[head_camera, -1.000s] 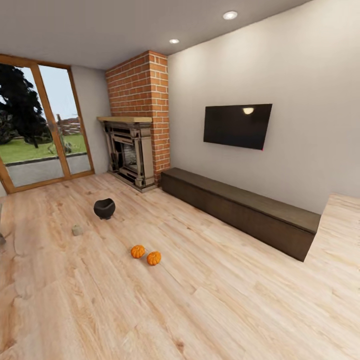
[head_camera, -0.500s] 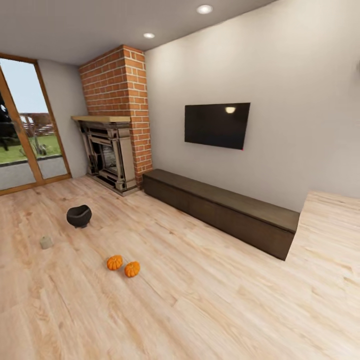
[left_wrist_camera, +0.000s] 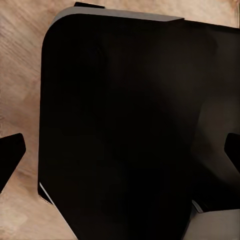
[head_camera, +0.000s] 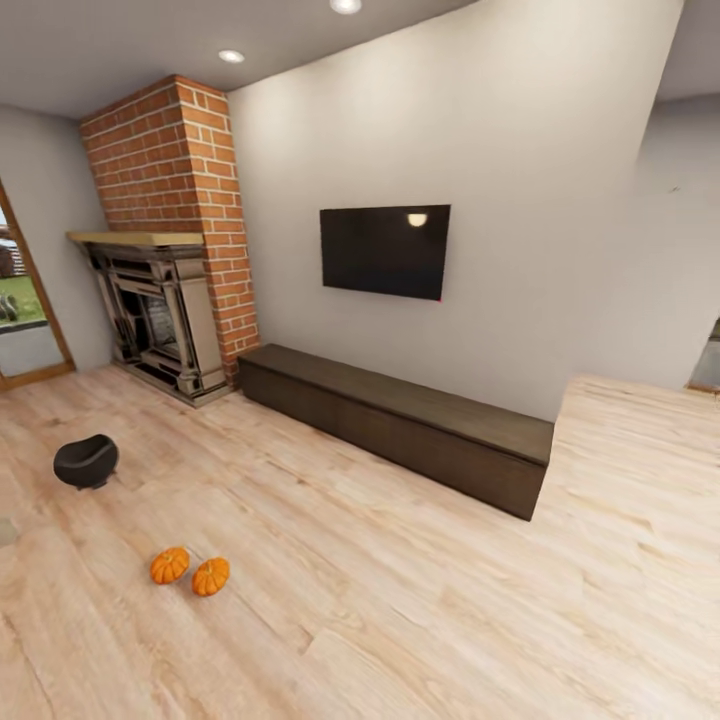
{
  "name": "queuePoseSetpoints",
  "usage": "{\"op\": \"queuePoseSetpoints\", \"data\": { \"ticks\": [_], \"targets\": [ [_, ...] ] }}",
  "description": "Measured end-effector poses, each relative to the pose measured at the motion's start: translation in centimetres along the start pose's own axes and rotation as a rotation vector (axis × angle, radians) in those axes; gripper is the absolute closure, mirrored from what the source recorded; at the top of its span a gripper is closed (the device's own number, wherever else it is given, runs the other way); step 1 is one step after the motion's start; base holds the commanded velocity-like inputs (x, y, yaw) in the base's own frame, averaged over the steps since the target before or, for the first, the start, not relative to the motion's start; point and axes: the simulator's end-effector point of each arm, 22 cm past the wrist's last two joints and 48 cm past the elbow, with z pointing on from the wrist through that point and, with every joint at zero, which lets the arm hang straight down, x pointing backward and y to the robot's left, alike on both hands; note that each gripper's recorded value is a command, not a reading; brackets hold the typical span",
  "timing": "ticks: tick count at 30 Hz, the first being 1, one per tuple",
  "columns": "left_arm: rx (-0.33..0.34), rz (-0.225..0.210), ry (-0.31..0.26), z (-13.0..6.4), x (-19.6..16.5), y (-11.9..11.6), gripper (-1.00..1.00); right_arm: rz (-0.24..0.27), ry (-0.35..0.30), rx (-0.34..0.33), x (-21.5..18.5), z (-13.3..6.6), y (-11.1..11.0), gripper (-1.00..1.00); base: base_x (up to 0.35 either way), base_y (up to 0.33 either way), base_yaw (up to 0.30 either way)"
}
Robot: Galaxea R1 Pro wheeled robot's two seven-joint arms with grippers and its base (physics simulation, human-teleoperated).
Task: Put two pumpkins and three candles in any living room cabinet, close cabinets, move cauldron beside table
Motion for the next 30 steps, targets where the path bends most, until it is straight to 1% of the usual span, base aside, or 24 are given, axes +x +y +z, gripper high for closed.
{"op": "queuePoseSetpoints", "data": {
  "ticks": [9,17,30],
  "targets": [
    [0.0,0.0,0.0,0.0,0.0,0.0,-1.0,0.0,0.001,0.0,0.02,0.0,0.0,-1.0,0.343,-0.002,-0.288],
    [0.0,0.0,-0.002,0.0,-0.07,-0.01,-1.0,-0.001,0.0,0.0,0.0,0.0,0.01,-1.0,0.343,0.0,-0.165],
    [0.0,0.0,-0.002,0.0,-0.08,-0.01,-1.0,-0.006,0.0,-0.001,0.0,0.0,0.02,-1.0,0.343,0.014,-0.283]
  ]
}}
